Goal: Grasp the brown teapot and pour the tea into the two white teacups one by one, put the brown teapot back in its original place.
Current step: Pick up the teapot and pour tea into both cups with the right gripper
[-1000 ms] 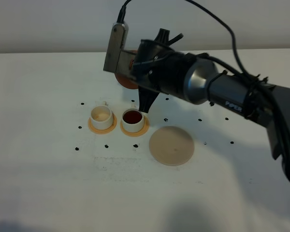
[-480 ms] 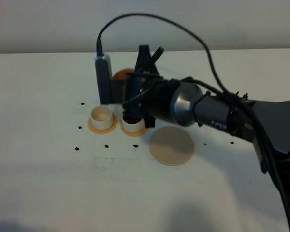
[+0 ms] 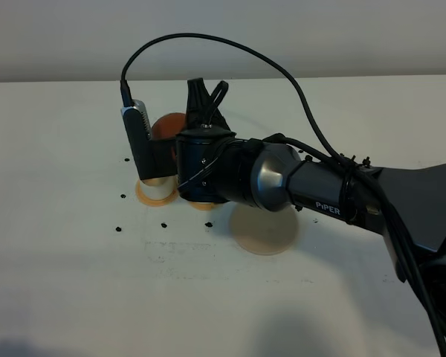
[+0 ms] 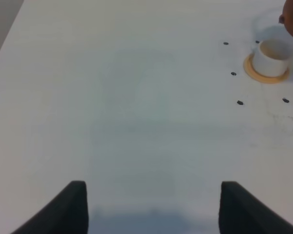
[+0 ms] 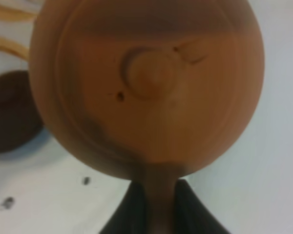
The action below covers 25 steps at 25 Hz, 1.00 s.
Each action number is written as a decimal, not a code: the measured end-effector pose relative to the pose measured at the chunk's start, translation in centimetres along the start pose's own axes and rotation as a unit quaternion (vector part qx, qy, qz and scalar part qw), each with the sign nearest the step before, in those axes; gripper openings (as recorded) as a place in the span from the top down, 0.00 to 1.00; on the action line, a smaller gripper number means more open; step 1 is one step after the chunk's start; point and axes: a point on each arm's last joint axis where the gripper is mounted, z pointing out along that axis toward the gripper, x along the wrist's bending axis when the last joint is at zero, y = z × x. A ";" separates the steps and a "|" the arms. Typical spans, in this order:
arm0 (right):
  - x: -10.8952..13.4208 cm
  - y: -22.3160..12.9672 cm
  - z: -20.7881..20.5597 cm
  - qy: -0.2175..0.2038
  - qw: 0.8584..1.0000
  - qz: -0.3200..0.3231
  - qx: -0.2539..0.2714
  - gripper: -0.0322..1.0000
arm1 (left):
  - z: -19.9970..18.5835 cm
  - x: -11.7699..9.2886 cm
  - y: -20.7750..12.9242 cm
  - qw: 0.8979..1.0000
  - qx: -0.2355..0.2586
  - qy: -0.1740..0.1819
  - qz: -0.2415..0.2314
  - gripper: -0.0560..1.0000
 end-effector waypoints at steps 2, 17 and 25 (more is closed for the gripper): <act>-0.2 -0.1 0.0 -0.012 1.000 -0.014 0.004 0.89 | 0.0 0.0 0.0 1.000 0.000 0.000 0.000 0.39; -0.7 -0.3 0.1 -0.036 0.999 -0.039 0.008 0.89 | 0.0 0.0 0.0 1.000 0.000 0.000 0.000 0.39; -0.5 -1.6 1.2 -0.033 0.998 -0.048 0.020 0.89 | 0.0 0.0 0.0 1.000 0.000 0.000 0.000 0.39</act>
